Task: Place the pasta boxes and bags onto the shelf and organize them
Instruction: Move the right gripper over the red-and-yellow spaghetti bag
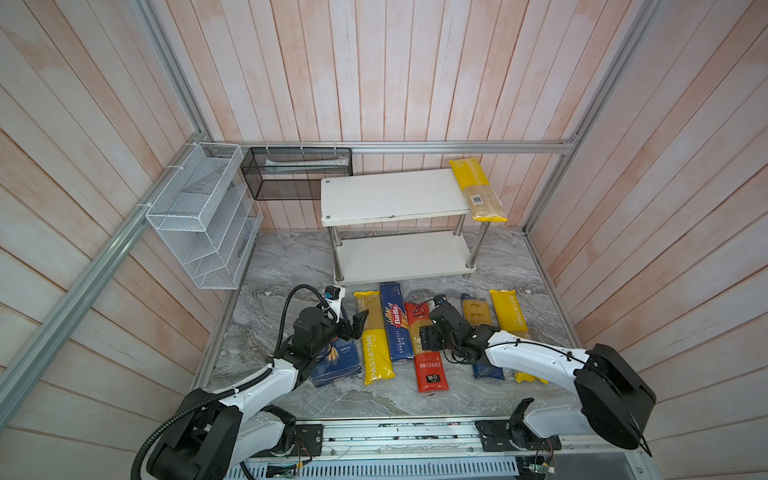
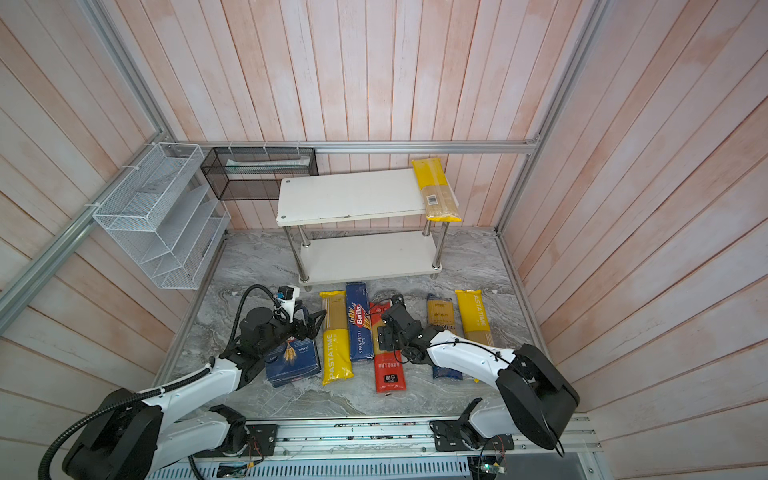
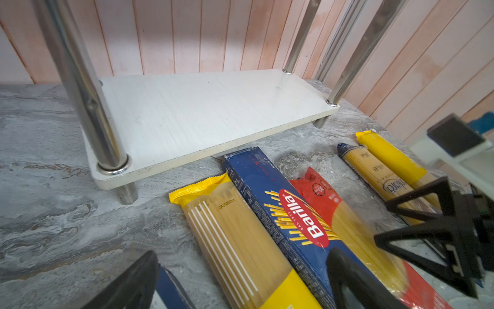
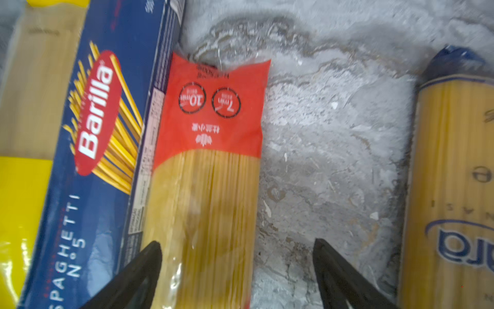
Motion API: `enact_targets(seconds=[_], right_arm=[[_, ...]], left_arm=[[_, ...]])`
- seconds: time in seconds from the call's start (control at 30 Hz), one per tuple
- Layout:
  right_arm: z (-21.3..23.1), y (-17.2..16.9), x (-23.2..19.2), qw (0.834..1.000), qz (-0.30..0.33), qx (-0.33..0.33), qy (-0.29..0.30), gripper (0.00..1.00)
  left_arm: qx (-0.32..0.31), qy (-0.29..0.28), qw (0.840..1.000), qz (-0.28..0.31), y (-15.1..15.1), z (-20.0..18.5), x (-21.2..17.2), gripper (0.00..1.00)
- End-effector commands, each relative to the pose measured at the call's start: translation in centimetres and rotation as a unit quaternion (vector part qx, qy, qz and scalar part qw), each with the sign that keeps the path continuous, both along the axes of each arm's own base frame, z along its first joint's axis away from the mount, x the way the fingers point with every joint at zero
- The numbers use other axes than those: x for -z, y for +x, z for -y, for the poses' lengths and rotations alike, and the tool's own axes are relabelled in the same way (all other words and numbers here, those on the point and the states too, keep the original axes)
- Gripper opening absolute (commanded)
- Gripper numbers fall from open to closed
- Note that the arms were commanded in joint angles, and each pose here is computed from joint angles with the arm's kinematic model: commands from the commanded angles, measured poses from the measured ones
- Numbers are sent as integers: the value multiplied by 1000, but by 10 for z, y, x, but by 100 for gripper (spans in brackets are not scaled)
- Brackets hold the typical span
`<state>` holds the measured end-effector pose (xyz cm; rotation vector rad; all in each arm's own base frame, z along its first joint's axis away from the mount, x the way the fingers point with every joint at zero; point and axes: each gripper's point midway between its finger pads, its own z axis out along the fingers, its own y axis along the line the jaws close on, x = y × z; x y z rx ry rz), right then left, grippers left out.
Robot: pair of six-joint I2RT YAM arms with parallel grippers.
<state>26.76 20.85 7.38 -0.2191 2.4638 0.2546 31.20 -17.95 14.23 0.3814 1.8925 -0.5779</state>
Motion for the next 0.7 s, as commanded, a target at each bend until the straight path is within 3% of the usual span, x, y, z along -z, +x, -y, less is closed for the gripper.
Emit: enact_targets(seconds=[0.0, 0.13, 0.43, 0.67], right_arm=[[-5, 17, -43, 997, 54, 22, 44, 89], [5, 11, -41, 997, 61, 32, 44, 89], [6, -11, -15, 997, 53, -17, 61, 89], [-21, -13, -9, 994, 26, -78, 69, 89]], left_arm=[[18, 8, 1000, -1, 4, 10, 1, 100], [20, 20, 1000, -7, 8, 15, 5, 100], [6, 21, 1000, 7, 5, 9, 1, 100], [11, 14, 1000, 5, 5, 11, 1, 100]])
